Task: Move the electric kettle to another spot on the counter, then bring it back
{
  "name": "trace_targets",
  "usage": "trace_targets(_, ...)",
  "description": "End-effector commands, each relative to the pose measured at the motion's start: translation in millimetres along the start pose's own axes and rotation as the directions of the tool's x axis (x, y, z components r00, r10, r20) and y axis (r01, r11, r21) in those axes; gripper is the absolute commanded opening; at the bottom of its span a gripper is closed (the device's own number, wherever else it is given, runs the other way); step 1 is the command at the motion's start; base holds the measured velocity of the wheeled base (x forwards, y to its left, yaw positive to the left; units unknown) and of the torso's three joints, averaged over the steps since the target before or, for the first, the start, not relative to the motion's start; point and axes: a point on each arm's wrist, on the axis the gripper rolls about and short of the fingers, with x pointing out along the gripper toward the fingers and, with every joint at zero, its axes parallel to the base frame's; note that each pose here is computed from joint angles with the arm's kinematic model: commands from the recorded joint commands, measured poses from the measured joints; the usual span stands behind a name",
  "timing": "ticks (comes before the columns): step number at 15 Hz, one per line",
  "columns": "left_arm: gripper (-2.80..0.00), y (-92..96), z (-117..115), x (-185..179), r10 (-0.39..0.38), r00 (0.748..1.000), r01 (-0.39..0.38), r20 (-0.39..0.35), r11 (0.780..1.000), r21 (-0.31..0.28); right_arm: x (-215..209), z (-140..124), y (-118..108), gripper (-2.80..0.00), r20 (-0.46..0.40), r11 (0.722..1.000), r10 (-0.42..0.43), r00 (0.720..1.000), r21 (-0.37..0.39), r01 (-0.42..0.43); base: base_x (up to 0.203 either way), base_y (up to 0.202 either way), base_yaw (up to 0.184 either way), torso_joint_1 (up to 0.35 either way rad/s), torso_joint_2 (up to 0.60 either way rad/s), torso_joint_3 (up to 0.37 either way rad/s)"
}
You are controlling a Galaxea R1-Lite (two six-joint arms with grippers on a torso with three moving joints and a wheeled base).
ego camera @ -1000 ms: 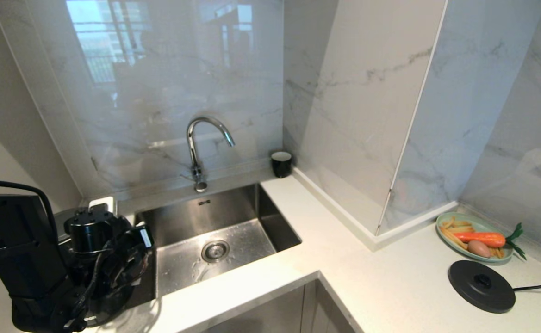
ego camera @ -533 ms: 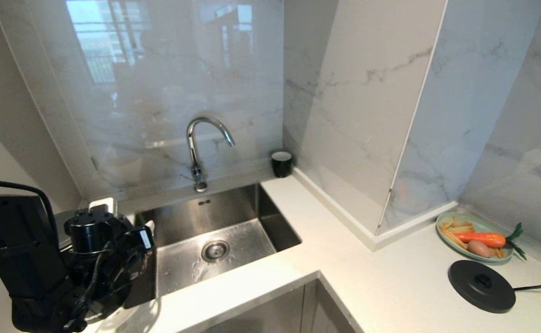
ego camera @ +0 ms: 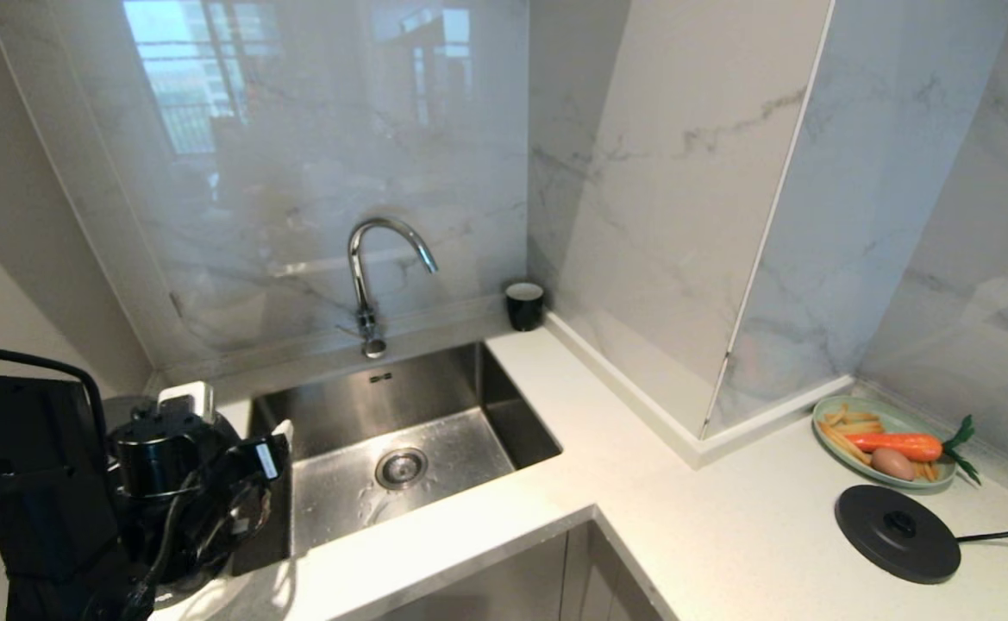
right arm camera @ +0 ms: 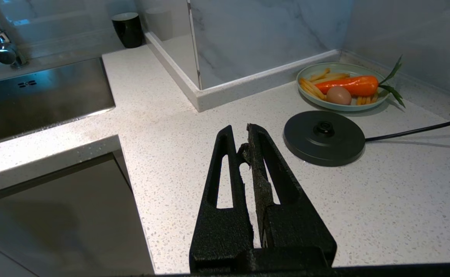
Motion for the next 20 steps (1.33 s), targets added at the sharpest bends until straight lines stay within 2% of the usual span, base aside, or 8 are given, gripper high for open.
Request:
trace_targets(1, 0.0, 4.1, -16, -5, 0.017, 0.998, -0.015, -0.064, 0.999, 0.036, 0, 0, 0, -2.8, 0.001, 1.0, -0.001, 1.0, 0.001, 0.001, 0.0, 0.0, 0.0, 0.0, 0.0, 0.0)
trace_targets(11, 0.0, 1.4, -18, -31, -0.012, 0.995, 0.018, -0.102, 0.998, 0.052, 0, 0, 0, -2.8, -0.001, 1.0, 0.0, 1.0, 0.0, 0.0, 0.0, 0.0, 0.0, 0.0, 0.0, 0.0)
trace_targets(15, 0.0, 4.7, -22, -39, 0.007, 0.992, 0.0, -0.128, 0.999, 0.054, 0, 0, 0, -2.8, 0.001, 1.0, 0.0, 1.0, 0.0, 0.0, 0.0, 0.0, 0.0, 0.0, 0.0, 0.0)
trace_targets(20, 0.0, 8.5, -21, -57, -0.006, 0.99, 0.014, -0.144, 0.998, 0.055, 0, 0, 0, -2.8, 0.0, 1.0, 0.001, 1.0, 0.0, -0.001, 0.0, 0.0, 0.0, 0.0, 0.0, 0.0)
